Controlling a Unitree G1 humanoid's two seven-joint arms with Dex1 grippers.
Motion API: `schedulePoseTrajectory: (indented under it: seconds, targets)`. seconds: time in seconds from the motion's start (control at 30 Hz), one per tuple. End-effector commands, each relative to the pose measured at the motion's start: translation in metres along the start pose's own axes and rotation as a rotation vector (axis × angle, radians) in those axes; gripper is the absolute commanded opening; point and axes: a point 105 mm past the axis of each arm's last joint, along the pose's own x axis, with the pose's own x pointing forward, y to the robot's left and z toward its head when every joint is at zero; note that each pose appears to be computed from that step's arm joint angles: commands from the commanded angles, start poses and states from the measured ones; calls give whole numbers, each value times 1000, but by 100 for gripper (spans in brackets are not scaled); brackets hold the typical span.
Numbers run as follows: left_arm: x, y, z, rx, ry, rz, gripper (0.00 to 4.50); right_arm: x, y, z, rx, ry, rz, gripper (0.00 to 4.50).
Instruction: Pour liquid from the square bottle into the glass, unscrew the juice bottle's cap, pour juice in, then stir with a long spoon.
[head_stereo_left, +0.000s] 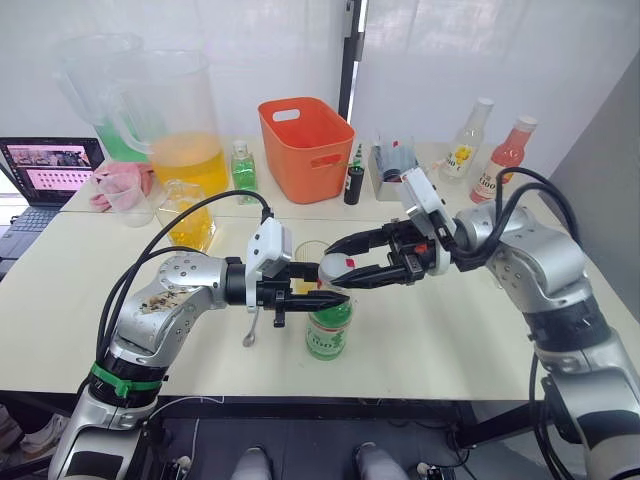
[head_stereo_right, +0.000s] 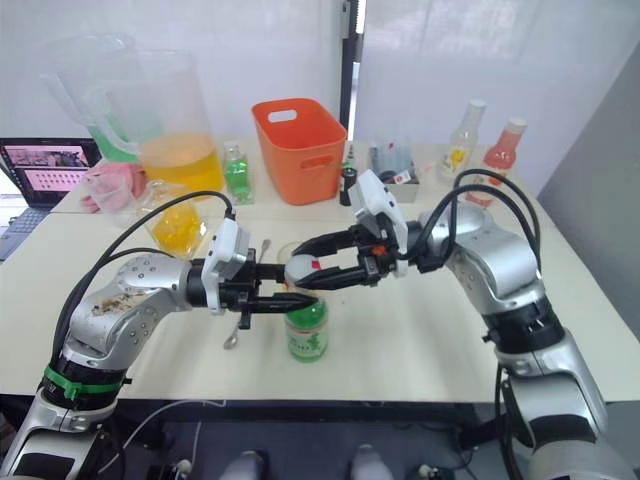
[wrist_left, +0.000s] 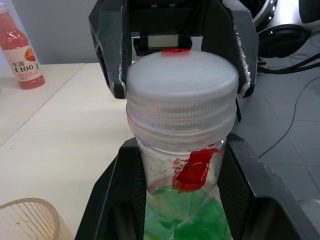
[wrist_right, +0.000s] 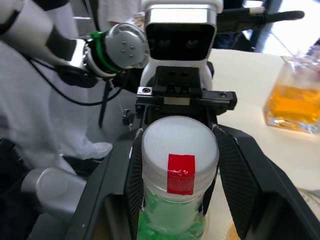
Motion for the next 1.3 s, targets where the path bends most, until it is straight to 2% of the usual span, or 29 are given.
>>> schedulePoseTrajectory:
  seconds: [0.03, 0.17, 0.23, 0.3, 0.33, 0.4, 0.43, 0.7, 0.83, 0.97, 1.1, 1.3]
  targets:
    - [1, 0, 12, 61, -6, -3, 145, 7, 7, -2, -40, 35, 138, 166]
    - [-2, 1, 11, 66, 4, -1, 145, 4, 3, 7, -33, 13, 146, 166]
    - [-3, 3, 10, 67, 8, 5, 145, 3, 2, 11, -30, 3, 134, 269]
    - [-3, 4, 9, 67, 9, 4, 145, 1, 4, 17, -29, -15, 122, 332]
    - [-3, 4, 9, 67, 9, -1, 145, -2, 4, 21, -39, -22, 104, 378]
    - [-3, 2, 10, 64, 1, -28, 145, -7, 1, 29, -64, -44, 33, 435]
    - [-3, 2, 10, 61, -3, -33, 145, -9, -1, 31, -71, -51, 2, 447]
    - [-1, 9, 8, 64, -24, -25, 145, -29, 20, 37, -15, -108, -274, 447]
    - [1, 7, 10, 55, -44, -30, 145, -20, 29, 42, 40, -154, -417, 447]
    - [0, 7, 9, 46, -44, -30, 145, -17, 29, 33, 73, -113, -640, 447]
    - [4, 8, 8, 38, -38, -33, 145, -4, 40, 22, 147, -95, -695, 447]
    - [10, 8, 7, 29, -39, -40, 145, 4, 40, 10, 219, -75, -757, 447]
